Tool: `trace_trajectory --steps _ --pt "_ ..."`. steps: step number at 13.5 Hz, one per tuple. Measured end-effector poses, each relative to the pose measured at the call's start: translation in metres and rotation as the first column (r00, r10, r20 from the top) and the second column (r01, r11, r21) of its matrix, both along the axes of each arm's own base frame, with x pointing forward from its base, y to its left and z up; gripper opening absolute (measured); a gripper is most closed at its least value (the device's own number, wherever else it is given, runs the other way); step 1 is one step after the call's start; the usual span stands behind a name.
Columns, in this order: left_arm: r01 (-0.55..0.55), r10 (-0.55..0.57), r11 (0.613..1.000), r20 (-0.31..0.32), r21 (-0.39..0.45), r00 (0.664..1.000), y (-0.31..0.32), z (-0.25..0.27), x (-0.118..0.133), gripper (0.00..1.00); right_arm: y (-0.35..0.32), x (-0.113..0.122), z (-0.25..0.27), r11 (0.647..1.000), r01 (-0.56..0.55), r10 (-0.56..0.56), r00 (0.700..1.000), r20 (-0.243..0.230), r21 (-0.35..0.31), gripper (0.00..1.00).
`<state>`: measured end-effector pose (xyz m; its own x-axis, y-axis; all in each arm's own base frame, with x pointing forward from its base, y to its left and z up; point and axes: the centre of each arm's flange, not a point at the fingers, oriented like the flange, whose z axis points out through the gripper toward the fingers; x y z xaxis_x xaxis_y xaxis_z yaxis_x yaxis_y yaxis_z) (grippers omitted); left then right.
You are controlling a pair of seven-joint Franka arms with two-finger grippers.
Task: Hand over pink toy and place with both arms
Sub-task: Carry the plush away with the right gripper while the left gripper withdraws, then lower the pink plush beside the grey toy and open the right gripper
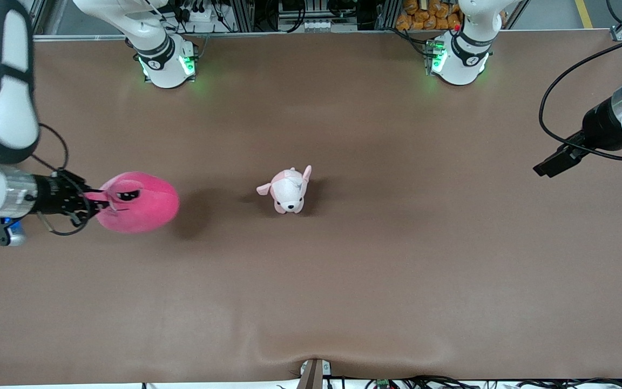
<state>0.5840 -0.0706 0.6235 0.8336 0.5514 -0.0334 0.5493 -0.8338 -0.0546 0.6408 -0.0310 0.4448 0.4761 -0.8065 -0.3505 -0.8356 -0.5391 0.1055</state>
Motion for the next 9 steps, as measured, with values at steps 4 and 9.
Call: trace_trajectory --steps 4,9 --pt "0.261 -0.261 0.965 -0.012 0.011 0.965 0.014 0.002 0.0 1.0 -0.095 -0.014 -0.058 0.991 0.127 -0.126 0.992 -0.022 0.044 0.3" --pt "0.391 -0.391 0.92 -0.003 0.036 0.92 0.009 0.016 -0.008 1.0 -0.127 -0.022 -0.145 0.978 0.203 -0.197 0.974 -0.111 0.052 0.35"
